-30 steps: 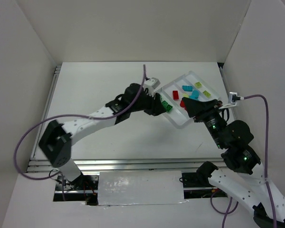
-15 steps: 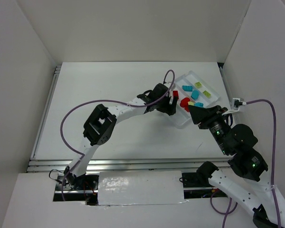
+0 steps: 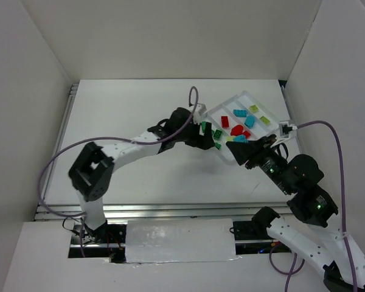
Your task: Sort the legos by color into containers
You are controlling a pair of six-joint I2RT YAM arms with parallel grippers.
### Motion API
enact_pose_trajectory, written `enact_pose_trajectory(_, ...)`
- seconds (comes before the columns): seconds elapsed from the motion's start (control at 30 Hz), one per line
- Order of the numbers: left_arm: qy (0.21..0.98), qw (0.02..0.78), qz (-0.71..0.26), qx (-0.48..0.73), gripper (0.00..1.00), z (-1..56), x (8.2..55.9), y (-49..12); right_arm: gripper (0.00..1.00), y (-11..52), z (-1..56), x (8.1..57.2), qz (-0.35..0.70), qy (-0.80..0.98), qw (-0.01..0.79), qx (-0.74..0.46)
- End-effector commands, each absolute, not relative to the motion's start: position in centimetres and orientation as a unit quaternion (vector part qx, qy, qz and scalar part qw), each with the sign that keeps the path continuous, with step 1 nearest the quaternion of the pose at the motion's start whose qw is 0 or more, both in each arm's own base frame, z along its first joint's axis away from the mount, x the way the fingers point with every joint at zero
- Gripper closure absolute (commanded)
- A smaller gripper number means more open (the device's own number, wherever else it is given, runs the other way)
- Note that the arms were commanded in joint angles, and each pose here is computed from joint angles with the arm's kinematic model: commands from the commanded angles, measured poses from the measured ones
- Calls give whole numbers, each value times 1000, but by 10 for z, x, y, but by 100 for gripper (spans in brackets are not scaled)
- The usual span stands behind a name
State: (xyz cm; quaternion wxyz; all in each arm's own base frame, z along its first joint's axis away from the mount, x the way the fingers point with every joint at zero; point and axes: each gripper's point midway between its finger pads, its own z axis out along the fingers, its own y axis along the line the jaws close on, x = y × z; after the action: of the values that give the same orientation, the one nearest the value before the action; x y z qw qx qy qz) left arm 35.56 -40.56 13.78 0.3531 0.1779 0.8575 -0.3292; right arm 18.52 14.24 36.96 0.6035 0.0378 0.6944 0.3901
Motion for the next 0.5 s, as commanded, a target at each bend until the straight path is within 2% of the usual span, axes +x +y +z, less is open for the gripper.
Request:
enact_pose_trajectory(0.0,763,415,-450,207,0,245,327,-390,100,192,400,143,475,637,584,-166)
enact_pose_trajectory(0.03,733,441,-466,227,1,284,307,-378,100,202,399,132,491,627,567,-211)
enact_pose_trajectory(0.07,715,452,-466,259,0,293,292,-370,100,219,393,108,528,610,517,-285)
enact_pose_trajectory(0.1,710,439,-472,282,1,286,270,-362,100,224,389,97,537,595,501,-327)
enact_pose_trajectory(0.13,670,459,-494,309,0,320,240,-347,100,228,385,90,548,588,481,-350)
enact_pose_trajectory(0.17,657,467,-495,325,0,326,226,-338,100,235,376,81,567,580,446,-379)
enact_pose_trajectory(0.4,570,472,-557,378,0,364,115,-277,100,246,353,61,607,534,360,-465)
enact_pose_trajectory(0.47,556,478,-562,383,1,366,102,-269,100,249,353,60,618,527,335,-477)
